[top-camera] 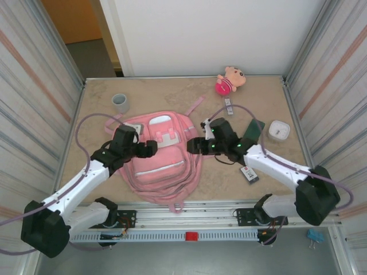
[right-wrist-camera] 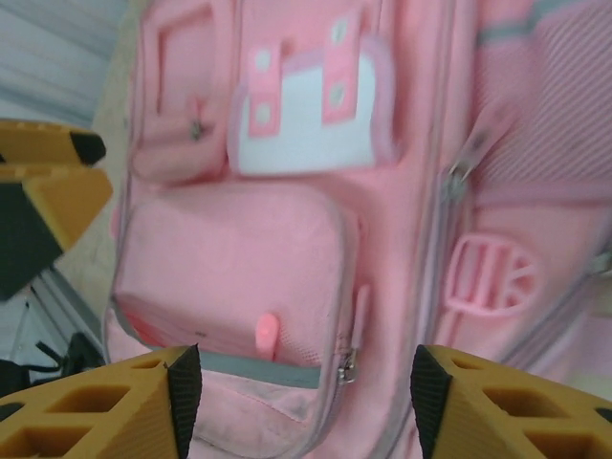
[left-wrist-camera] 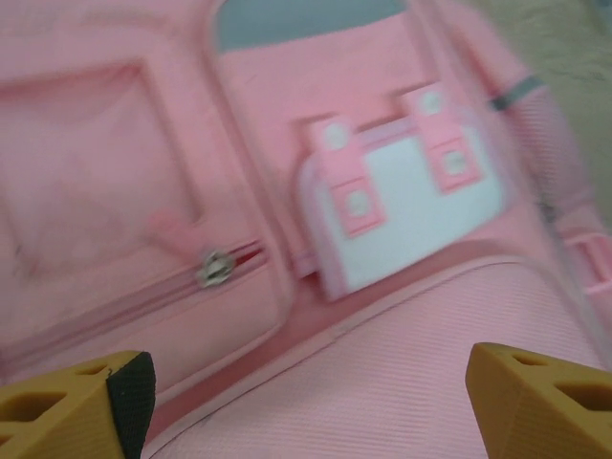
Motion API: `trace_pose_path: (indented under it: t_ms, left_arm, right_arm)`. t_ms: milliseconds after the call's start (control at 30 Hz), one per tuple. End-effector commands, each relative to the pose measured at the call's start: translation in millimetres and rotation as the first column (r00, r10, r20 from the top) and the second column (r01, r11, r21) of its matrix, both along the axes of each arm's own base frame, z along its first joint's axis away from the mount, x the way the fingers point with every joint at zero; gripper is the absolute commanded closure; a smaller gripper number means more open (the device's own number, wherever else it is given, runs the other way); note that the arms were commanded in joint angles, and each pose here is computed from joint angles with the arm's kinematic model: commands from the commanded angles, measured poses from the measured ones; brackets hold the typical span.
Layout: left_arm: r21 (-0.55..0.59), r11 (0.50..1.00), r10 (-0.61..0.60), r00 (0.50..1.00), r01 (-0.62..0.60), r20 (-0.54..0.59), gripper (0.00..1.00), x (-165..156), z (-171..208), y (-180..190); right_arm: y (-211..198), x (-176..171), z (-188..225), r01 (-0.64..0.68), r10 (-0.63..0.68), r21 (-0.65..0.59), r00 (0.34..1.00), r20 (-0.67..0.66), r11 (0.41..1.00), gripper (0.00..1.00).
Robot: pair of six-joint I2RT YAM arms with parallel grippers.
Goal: Pack books, pencil case, and school supplies into a backpack
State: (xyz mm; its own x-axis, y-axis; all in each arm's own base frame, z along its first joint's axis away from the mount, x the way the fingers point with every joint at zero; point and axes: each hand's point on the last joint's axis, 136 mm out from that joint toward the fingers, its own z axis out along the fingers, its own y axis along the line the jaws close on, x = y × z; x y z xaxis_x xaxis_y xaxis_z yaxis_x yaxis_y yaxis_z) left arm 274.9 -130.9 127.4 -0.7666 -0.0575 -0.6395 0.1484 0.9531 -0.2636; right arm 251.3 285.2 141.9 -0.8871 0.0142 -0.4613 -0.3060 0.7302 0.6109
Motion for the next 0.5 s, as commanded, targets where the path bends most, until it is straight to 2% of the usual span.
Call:
trace_pose_path:
  t_ms: [0,200,367,467]
  left_arm:
    - [-0.056,0.992,0.109,0.989,-0.115,-0.1,0.15,-2.4,-33.2,7.3]
    - [-0.01,0.99,0.139,0.986,-0.141,-0.094,0.15,20.1,-67.2,10.3]
    - [0.026,0.992,0.123,0.989,-0.122,-0.086,0.16,47.9,-79.2,6.7]
    - [0.027,0.994,0.103,0.993,-0.101,-0.06,0.16,65.8,-76.9,0.2]
  right_arm:
    - [4.7,4.1,-40.6,0.093,-0.092,0.0,0.99,-0.11,0.996,0.41]
    - [16.3,12.4,-85.4,0.137,-0.141,-0.037,0.977,-0.157,0.99,0.42]
    - [20.2,12.6,-99.7,0.161,-0.169,-0.067,0.974,-0.153,0.985,0.42]
    - [14.9,25.4,-99.9,0.193,-0.201,-0.074,0.972,-0.12,0.978,0.41]
